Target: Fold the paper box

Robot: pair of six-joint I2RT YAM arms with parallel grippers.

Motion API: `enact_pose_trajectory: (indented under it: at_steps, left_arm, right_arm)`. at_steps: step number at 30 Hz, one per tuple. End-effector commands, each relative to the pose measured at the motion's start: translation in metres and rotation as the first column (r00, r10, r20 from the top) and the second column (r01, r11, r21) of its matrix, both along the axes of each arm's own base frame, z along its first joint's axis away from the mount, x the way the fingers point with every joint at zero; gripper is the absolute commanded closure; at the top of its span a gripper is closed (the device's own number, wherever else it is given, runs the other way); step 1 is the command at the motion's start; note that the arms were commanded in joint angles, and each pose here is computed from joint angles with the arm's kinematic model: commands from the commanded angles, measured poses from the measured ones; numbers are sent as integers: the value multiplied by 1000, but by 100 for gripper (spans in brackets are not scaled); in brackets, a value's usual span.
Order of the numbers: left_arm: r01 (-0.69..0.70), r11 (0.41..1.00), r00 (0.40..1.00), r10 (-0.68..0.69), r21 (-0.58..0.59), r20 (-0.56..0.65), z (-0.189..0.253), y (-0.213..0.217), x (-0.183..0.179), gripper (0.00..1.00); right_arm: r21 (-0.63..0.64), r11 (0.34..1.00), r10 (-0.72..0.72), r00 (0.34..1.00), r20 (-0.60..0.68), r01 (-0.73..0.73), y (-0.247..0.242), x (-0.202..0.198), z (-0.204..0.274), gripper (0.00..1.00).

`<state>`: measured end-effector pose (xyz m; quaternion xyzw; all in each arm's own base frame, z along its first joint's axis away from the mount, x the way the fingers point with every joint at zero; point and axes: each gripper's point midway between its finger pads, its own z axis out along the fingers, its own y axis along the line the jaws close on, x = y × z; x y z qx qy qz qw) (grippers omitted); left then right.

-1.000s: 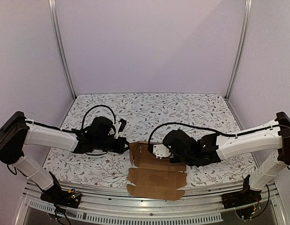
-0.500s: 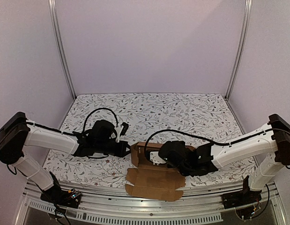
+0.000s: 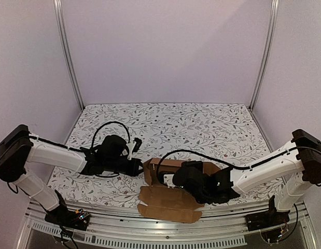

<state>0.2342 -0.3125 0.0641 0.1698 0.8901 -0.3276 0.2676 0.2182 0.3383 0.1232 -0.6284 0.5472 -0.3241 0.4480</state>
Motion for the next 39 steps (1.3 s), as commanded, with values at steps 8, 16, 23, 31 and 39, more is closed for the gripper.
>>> enact_pose_trajectory:
  at_steps: [8,16,23,31,39]
  left_arm:
    - [25,1000,1000,-25,5,9,4,-1,-17,100]
    - [25,999,1000,-25,34,6,-3,1,-26,100]
    - [4,997,999,-8,82,49,-1,2,-31,94]
    - [3,996,996,-11,91,93,6,0,-36,75]
    - [19,993,990,-35,113,137,6,-2,-39,73]
  right_arm:
    - [-82,996,-30,994,107,39,-4,-9,-16,100]
    - [-93,994,-38,991,132,51,-4,-12,-19,100]
    - [-101,993,-40,989,146,55,-5,-15,-20,100]
    - [-101,993,-39,987,156,55,-5,-18,-19,100]
    - [-96,994,-38,986,165,55,-5,-21,-16,100]
